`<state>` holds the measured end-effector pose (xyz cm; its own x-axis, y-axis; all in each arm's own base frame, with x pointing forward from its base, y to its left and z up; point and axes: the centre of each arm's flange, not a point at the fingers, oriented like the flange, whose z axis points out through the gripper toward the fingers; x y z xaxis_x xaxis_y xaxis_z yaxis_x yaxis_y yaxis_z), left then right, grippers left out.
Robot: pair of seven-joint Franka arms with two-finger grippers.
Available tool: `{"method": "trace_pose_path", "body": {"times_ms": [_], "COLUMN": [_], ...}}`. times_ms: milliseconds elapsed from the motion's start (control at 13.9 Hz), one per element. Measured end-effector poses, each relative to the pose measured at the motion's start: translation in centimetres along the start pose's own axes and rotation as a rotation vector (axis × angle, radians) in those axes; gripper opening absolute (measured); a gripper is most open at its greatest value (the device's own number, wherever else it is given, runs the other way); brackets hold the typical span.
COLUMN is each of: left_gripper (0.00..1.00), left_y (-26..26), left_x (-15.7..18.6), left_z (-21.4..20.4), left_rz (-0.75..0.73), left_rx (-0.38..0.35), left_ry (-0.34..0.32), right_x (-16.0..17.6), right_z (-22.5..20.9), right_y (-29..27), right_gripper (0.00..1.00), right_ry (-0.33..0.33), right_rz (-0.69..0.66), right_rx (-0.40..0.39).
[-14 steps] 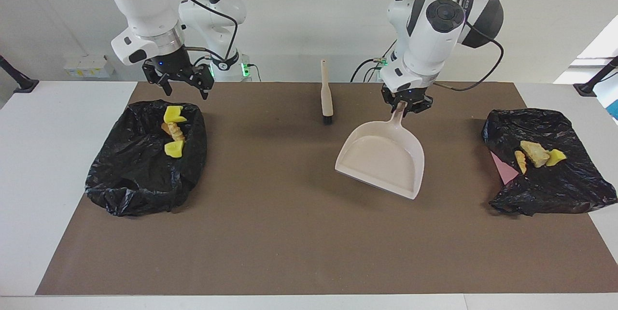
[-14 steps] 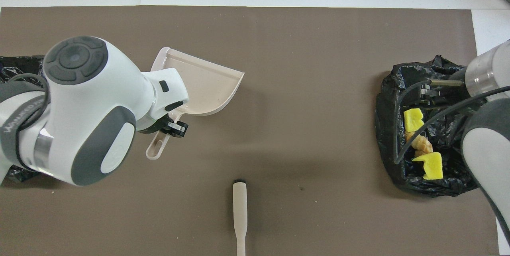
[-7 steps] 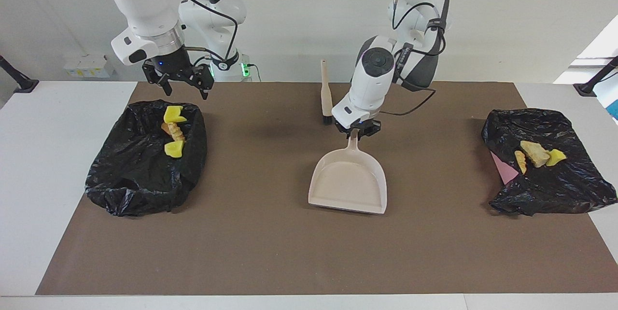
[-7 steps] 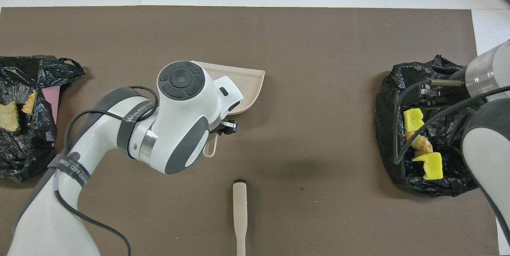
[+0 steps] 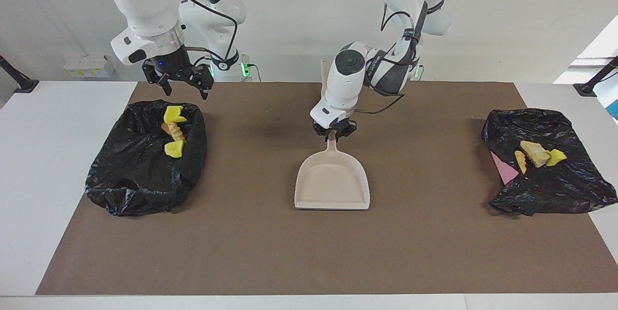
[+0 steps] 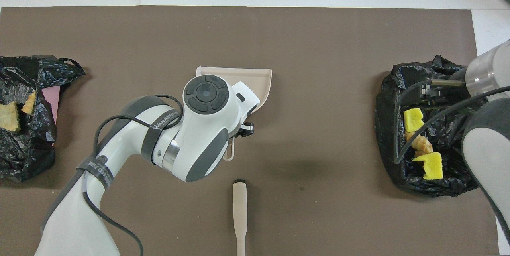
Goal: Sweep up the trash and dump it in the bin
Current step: 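Bring the empty dustpan back to the table center with the left gripper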
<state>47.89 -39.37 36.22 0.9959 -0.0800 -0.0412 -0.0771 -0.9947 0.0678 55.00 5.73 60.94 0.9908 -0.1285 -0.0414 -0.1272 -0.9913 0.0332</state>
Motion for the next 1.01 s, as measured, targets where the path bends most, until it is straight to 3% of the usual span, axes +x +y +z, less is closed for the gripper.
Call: {"method": "trace_pose_path", "body": {"times_ms": [216,433,505,1010], "left_gripper": [0.59,0.95,1.0,1.0], "left_y": [-0.7,-3.3,-4.7,-18.2], "left_x": [0.4,2.4,3.4,8.0], "left_z": [-0.3,-2.4,-3.6,-11.5], "left_rz": [-0.04,-0.092,-0.106,-0.06], "left_rx": [0.0,-0.015,-0.021,-0.029], "left_ry": [0.007,0.041,0.057,0.136], "right_x": [0.0,0.0,0.0,0.1], "right_z": [0.0,0.0,0.0,0.0], "right_y": [0.0,0.0,0.0,0.3], "right_gripper": [1.0,1.0,1.0,1.0], "right_ry": [0.0,0.0,0.0,0.0], "right_rz": [0.0,0.0,0.0,0.005], "right_rx": [0.0,0.0,0.0,0.0]}}
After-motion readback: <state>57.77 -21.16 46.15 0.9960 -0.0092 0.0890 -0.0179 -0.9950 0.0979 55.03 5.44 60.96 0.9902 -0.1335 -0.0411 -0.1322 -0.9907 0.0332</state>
